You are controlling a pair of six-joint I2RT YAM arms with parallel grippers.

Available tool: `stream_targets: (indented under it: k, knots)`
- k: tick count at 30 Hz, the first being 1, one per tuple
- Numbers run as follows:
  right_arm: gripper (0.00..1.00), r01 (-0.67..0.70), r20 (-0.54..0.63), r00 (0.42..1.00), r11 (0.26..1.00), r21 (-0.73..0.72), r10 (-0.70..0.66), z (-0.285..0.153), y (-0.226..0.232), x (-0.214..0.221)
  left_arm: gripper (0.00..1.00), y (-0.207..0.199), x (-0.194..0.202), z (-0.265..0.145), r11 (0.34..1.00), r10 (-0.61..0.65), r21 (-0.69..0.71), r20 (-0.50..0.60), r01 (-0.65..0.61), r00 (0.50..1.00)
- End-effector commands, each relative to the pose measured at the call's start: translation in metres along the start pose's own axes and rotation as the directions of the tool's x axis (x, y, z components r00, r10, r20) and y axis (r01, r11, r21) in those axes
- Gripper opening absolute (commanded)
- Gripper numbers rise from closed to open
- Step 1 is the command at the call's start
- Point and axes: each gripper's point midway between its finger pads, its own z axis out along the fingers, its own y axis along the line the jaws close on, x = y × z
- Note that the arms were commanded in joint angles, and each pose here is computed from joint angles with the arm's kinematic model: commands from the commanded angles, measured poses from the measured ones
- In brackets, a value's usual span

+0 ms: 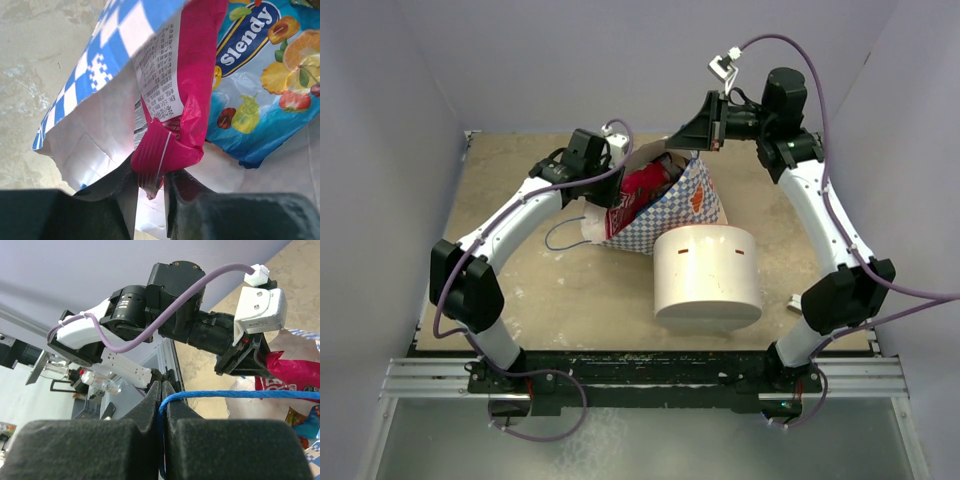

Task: Take the snacks out of the paper bag
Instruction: Take out the snack from the paper bag.

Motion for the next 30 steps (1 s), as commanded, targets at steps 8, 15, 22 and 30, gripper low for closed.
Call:
stream_targets:
  k: [8, 15, 22, 30]
  knots:
    - [0.0, 0.101, 0.058, 0.992, 0.981, 0.163, -0.111, -0.022, 0.013, -0.005, 0.0, -0.016, -0.04, -0.038, 0.999, -0.009, 0.052, 0.136, 0.001, 0.991]
    - [0.0, 0.124, 0.059, 0.984, 0.878, 0.463, -0.17, -0.046, -0.023, -0.012, 0.0, -0.035, -0.08, -0.084, 0.993, -0.053, 0.113, 0.243, 0.026, 0.968]
    - [0.0, 0.145, 0.035, 0.976, 0.756, 0.638, -0.217, -0.072, -0.043, -0.014, 0.0, -0.045, -0.118, -0.124, 0.988, -0.102, 0.141, 0.332, 0.058, 0.938]
    - [0.0, 0.06, 0.099, 0.971, 0.623, 0.78, -0.218, -0.098, -0.061, -0.023, 0.0, -0.058, -0.163, -0.184, 0.984, -0.116, 0.172, 0.46, 0.04, 0.88]
